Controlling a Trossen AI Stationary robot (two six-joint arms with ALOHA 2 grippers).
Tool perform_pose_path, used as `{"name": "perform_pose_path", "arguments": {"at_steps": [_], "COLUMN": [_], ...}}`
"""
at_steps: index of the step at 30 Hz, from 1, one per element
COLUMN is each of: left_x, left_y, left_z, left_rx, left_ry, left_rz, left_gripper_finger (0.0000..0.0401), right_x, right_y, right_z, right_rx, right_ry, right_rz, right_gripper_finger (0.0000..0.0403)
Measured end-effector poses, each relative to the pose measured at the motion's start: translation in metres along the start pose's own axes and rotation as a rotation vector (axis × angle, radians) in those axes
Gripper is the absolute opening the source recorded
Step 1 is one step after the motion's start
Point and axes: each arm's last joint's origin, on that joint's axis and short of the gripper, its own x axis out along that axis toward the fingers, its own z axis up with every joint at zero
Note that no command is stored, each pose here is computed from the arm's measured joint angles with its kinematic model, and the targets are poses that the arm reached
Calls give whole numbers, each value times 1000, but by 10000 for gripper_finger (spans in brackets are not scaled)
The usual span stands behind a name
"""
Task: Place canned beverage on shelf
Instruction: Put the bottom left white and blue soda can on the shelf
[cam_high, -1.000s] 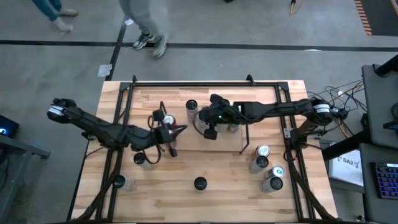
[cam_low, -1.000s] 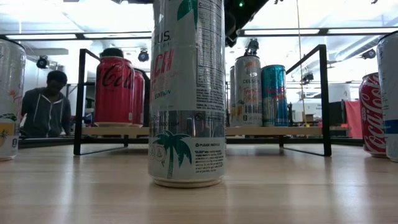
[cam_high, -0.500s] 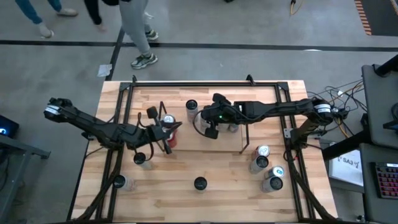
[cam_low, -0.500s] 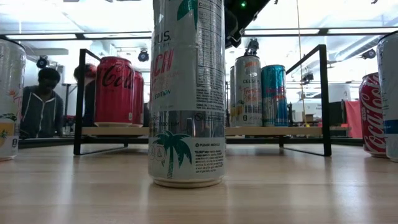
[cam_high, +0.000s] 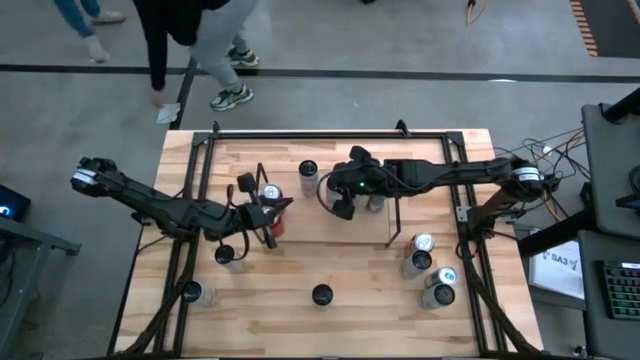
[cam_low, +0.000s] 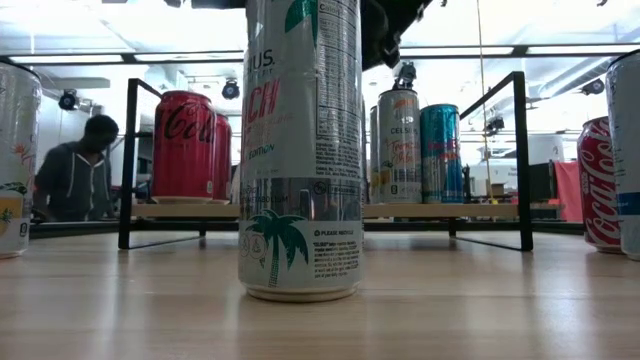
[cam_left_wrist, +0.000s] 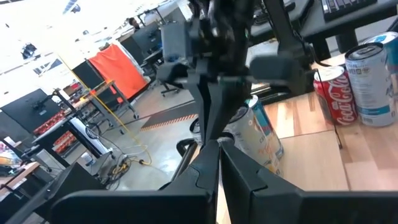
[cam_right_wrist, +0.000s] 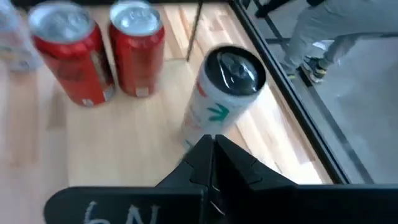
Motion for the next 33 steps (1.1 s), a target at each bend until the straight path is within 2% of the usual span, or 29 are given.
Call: {"name": "perform_pose_path", "arguments": {"at_steps": [3,8,13,23,33], "left_x": [0,0,1,1,2], "left_y": [-1,-1,-2,-1,-1], "left_z": [-2,-4,-4,-4,-5], "left_rx": [12,26,27,25,27], "left_ry": [5,18,21,21,23], "left_rz": [-2,-6,-5,-1,-1], "left_gripper_finger": [0,0,0,0,0], "right_x": [-6,-14,-15,-6,3], "right_y": [3,8,8,9,8], "right_z": [5,0,-9,-11,-13], "right_rx": [19,6,29,-16,-55], "right_ry": [-2,115,211,225,230], "right_rz": [88,161,142,91,-34], "right_gripper_finger": [9,9,9,9,9]}}
